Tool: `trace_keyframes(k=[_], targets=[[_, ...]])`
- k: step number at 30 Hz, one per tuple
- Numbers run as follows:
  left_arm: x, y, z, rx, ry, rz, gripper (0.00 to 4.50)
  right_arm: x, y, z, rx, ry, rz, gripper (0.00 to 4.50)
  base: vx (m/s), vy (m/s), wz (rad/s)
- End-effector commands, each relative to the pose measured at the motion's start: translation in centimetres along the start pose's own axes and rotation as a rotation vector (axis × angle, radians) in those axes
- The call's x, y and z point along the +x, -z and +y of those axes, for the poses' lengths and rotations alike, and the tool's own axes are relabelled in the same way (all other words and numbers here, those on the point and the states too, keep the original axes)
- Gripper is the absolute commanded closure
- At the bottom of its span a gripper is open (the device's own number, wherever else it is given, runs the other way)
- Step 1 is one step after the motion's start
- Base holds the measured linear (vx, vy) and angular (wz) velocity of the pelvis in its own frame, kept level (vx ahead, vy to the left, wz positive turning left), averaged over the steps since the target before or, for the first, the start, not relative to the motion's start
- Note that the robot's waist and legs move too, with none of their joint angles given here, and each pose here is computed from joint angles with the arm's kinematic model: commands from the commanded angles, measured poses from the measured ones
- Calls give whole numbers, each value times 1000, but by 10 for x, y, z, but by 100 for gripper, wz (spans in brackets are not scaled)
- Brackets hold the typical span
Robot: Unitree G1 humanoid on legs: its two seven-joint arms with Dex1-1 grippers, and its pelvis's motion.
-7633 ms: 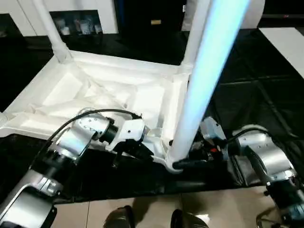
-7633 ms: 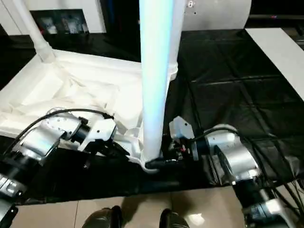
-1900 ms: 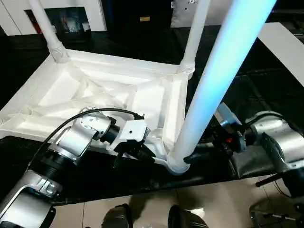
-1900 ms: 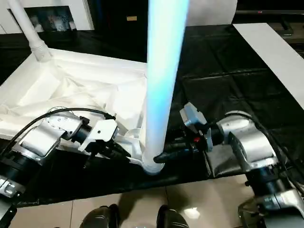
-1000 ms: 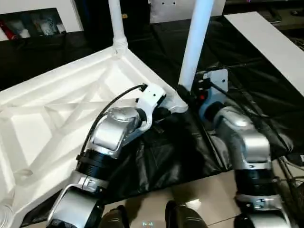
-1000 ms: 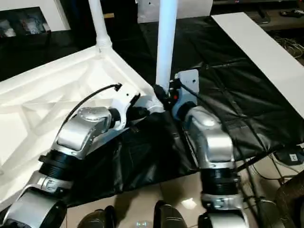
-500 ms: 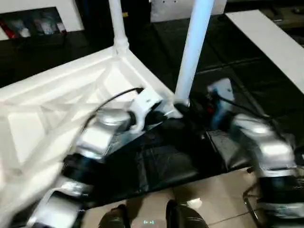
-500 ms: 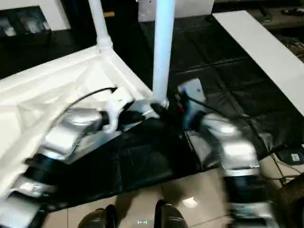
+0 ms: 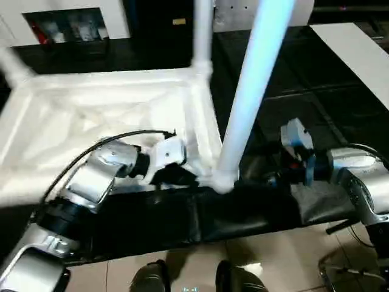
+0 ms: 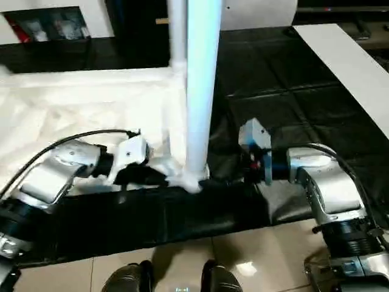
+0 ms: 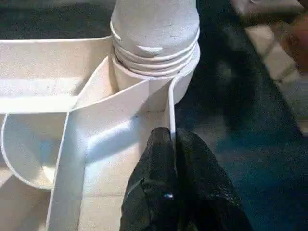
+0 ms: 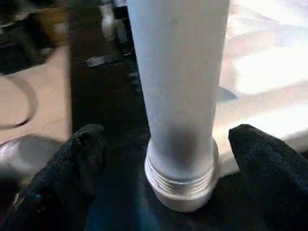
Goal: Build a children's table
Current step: Rotate leg to tighten
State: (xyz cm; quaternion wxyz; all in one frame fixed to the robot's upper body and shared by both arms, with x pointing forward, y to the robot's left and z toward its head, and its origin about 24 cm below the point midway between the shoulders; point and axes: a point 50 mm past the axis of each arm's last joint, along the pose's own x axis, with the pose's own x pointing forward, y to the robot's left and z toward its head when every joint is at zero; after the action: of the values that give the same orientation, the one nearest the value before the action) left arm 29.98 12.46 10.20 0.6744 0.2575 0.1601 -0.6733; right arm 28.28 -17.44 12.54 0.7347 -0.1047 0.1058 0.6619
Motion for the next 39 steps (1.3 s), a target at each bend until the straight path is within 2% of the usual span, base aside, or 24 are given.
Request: trace_keyframes(k=[1, 7, 8, 10, 12, 13, 17, 19, 23, 25, 31, 38, 39], targets=[[7, -5, -7, 67, 108, 12, 450, 0, -4, 1, -32, -56, 5, 42, 0, 0, 0], [6, -9, -8, 123, 179, 32, 450, 8, -4, 1, -34, -143, 15, 79, 0, 0, 0], [6, -9, -8, 127, 182, 32, 450, 8, -4, 1, -35, -151, 15, 102, 0, 0, 0], [6, -11, -7, 136, 190, 31, 450, 11, -3, 1, -33, -171, 11, 116, 0, 0, 0], [6, -11, -7, 141, 194, 29, 450, 12, -3, 1, -33, -181, 7, 127, 0, 0, 0], [6, -11, -7, 144, 197, 29, 450, 12, -3, 2, -33, -188, 6, 154, 0, 0, 0], [6, -10, -7, 146, 208, 30, 450, 14, -2, 3, -22, -211, 5, 167, 0, 0, 0], [5, -10, -7, 145, 212, 32, 450, 14, -2, 4, -17, -221, 4, 204, 0, 0, 0], [5, -9, -7, 140, 212, 32, 450, 15, -1, 7, 2, -244, 1, 220, 0, 0, 0], [5, -9, -6, 134, 211, 31, 450, 16, -1, 8, 14, -252, 0, 243, 0, 0, 0], [8, -11, -3, -5, 115, -31, 450, 24, -7, 10, 96, -175, -94, 257, 0, 0, 0], [23, -24, 18, -221, -171, -86, 450, 52, -6, -16, 195, 261, -102, 257, 0, 0, 0], [23, -24, 18, -221, -171, -86, 450, 52, -6, -16, 195, 261, -102, 257, 0, 0, 0]])
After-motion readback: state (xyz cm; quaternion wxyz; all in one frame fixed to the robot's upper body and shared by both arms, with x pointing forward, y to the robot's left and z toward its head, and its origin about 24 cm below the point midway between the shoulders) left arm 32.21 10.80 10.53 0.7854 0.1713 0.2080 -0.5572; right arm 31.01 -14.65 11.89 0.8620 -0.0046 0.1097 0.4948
